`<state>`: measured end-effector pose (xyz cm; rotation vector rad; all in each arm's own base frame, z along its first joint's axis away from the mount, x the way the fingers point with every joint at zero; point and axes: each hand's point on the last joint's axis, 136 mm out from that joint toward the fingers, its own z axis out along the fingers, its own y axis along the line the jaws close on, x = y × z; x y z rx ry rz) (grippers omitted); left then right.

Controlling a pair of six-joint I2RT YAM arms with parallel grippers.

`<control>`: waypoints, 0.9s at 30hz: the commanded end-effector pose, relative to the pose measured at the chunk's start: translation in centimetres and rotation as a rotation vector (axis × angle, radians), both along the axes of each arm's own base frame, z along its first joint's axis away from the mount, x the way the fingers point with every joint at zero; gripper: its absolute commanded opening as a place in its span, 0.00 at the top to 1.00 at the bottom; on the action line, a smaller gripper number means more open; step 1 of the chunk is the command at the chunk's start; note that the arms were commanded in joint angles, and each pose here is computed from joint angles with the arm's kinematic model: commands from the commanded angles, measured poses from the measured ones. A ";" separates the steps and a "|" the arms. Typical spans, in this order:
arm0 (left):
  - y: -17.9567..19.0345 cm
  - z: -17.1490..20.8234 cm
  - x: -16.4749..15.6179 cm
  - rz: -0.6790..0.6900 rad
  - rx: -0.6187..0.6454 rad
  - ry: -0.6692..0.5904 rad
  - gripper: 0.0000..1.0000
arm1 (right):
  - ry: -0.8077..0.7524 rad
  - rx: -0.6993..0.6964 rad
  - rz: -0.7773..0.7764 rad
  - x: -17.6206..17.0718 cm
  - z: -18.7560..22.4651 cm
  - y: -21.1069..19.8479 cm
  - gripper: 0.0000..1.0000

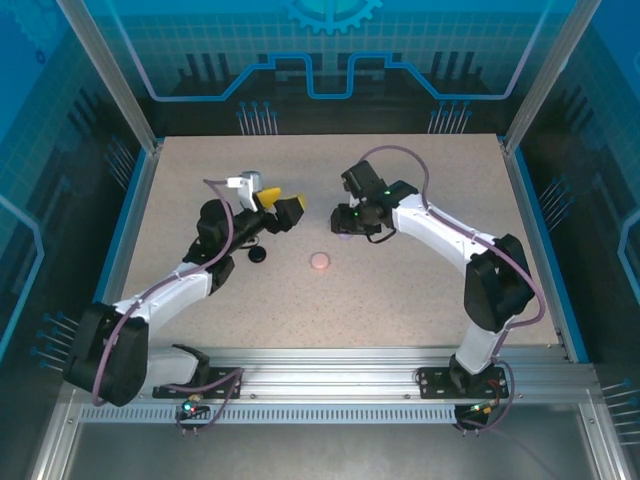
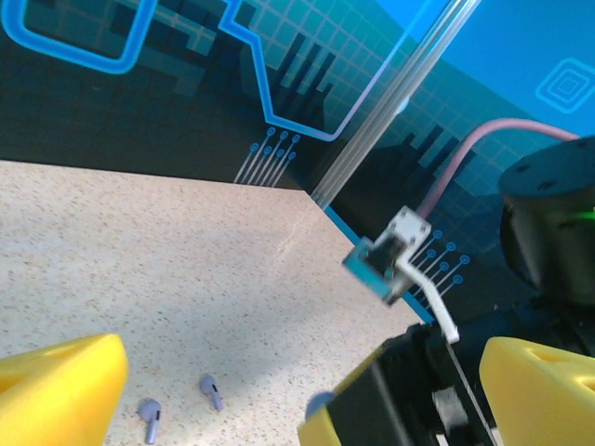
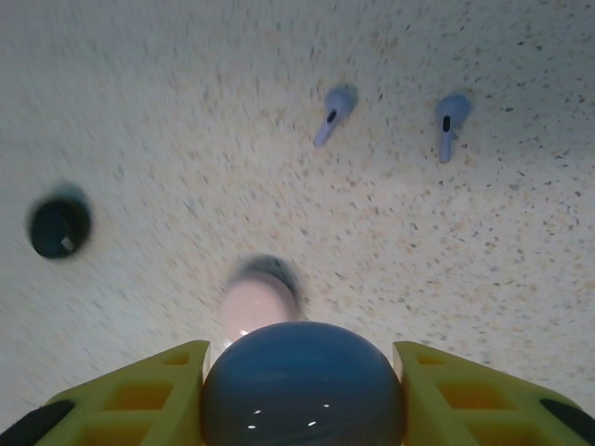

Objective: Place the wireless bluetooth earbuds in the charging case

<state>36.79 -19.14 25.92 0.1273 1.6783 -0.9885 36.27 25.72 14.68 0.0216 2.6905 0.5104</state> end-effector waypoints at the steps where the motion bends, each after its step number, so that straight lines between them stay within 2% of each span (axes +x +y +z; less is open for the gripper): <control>1: -1.2 0.7 -0.8 -0.083 -0.062 -0.052 0.01 | -0.038 0.209 -0.265 2.0 3.4 0.0 0.65; 10: -2.5 -0.2 -1.2 -0.180 -0.143 -0.073 0.01 | -0.099 0.457 -0.559 3.1 7.1 -0.8 0.67; 13: -2.8 -0.8 -1.0 -0.171 -0.142 -0.066 0.01 | -0.108 0.494 -0.616 2.9 7.8 -1.0 0.68; 21: -4.1 -3.0 -0.3 -0.108 -0.066 -0.064 0.02 | -0.113 0.540 -0.699 2.1 8.5 -0.6 0.68; 27: -5.1 -3.3 0.1 -0.112 -0.097 -0.080 0.04 | -0.104 0.588 -0.722 1.9 8.4 0.2 0.68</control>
